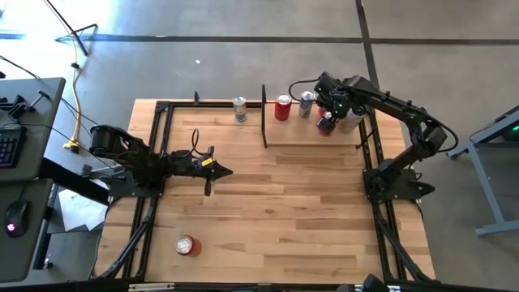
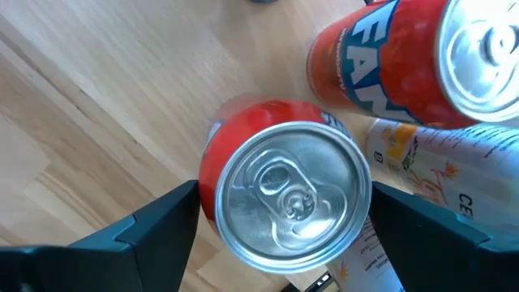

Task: Place canned beverage on shelf
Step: Put the red soda can on the shelf aligned with the other red soda can, then put the blue soda can on the shelf aligned with the other blue soda can

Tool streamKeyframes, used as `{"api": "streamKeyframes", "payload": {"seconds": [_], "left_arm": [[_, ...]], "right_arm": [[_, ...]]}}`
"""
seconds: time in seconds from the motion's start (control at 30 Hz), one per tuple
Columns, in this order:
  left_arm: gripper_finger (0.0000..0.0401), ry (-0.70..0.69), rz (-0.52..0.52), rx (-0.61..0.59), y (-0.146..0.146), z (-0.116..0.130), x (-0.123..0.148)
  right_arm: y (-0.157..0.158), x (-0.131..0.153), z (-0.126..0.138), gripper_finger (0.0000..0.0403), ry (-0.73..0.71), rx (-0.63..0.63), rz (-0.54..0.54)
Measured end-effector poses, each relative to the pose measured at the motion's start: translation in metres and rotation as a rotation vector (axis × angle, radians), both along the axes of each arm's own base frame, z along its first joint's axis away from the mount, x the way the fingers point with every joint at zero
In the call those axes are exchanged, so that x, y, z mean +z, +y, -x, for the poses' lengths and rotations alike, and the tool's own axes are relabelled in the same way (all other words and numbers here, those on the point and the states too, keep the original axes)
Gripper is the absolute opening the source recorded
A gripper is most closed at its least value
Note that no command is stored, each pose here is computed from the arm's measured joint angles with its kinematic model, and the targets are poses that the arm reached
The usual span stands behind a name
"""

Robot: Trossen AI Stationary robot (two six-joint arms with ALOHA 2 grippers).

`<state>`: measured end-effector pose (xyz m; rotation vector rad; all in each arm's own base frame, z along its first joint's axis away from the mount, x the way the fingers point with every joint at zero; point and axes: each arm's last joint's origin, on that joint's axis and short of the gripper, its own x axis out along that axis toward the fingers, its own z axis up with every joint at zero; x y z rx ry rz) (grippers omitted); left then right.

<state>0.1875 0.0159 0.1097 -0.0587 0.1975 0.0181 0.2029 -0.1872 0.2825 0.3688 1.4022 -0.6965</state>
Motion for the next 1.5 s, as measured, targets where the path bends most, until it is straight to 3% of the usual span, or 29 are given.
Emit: {"api": "streamKeyframes", "payload": {"seconds": [0.23, 0.53, 0.8, 1.0, 1.17, 1.3, 1.5], "left_arm": [[0.0, 0.0, 0.0, 0.0, 0.0, 0.0, 0.0], [0.0, -0.002, -0.018, 0.003, 0.001, 0.0, 0.0], [0.0, -0.094, -0.049, 0.12, 0.026, -0.004, 0.018], [0.0, -0.072, -0.01, 0.118, 0.054, -0.01, 0.033], [0.0, 0.084, 0.014, 0.114, 0.08, -0.025, 0.054], [0.0, 0.235, -0.026, 0.114, 0.096, -0.034, 0.082], [0.0, 0.394, -0.069, 0.162, 0.12, -0.036, 0.137]], "right_arm": [[0.0, 0.008, 0.0, 0.0335, -0.005, 0.001, 0.005], [0.004, 0.057, -0.005, 0.0335, -0.078, 0.015, 0.07], [0.03, 0.089, -0.022, 0.032, -0.204, 0.114, 0.155], [0.076, 0.075, -0.038, 0.0281, -0.277, 0.279, 0.253], [0.114, 0.045, -0.044, 0.023, -0.406, 0.41, 0.294], [0.14, 0.016, -0.047, 0.0172, -0.512, 0.441, 0.308], [0.175, -0.027, -0.052, 0.0085, -0.564, 0.456, 0.426]]}}
